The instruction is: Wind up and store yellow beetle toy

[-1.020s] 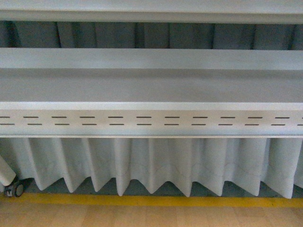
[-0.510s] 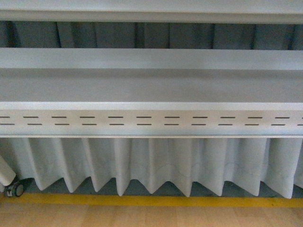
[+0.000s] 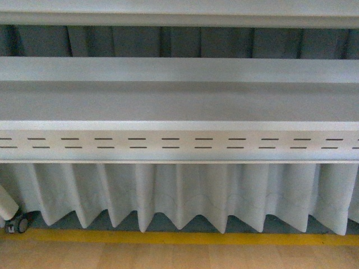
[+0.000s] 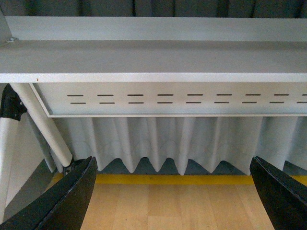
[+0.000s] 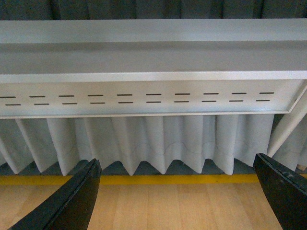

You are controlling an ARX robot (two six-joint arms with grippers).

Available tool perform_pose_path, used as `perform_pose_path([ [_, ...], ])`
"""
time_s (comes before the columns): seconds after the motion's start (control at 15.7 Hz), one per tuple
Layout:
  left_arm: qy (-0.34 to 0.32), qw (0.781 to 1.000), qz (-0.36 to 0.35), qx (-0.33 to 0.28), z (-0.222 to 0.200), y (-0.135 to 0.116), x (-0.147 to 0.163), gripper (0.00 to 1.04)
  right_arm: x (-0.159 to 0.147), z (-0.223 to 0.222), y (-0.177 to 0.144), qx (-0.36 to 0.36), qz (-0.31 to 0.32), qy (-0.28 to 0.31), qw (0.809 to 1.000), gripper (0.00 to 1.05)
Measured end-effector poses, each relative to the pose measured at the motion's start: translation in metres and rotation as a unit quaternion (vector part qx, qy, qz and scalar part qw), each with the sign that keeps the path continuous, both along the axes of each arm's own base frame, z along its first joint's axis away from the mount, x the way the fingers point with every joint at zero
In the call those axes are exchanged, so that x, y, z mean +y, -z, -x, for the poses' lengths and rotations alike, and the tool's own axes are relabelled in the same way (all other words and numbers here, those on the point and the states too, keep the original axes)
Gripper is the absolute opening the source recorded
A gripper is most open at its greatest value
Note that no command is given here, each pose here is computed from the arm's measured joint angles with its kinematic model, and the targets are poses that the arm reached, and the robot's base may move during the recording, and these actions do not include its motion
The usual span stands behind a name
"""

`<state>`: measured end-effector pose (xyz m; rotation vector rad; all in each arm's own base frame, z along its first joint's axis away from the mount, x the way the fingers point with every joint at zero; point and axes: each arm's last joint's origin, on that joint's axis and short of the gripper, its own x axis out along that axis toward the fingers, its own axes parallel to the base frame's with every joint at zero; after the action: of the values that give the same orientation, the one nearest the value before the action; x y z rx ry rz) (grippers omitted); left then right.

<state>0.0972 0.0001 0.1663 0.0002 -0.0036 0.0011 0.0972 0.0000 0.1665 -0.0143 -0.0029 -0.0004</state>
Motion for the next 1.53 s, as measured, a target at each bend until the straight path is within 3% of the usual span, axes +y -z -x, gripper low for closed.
perform_pose_path([
  [1.53,0.000,1.000,0.000,0.000,0.0000,0.0000,0.0000,0.98,0.0000,0.0000,-0.0001,0.000,0.000,0.000,1.000,0.98],
])
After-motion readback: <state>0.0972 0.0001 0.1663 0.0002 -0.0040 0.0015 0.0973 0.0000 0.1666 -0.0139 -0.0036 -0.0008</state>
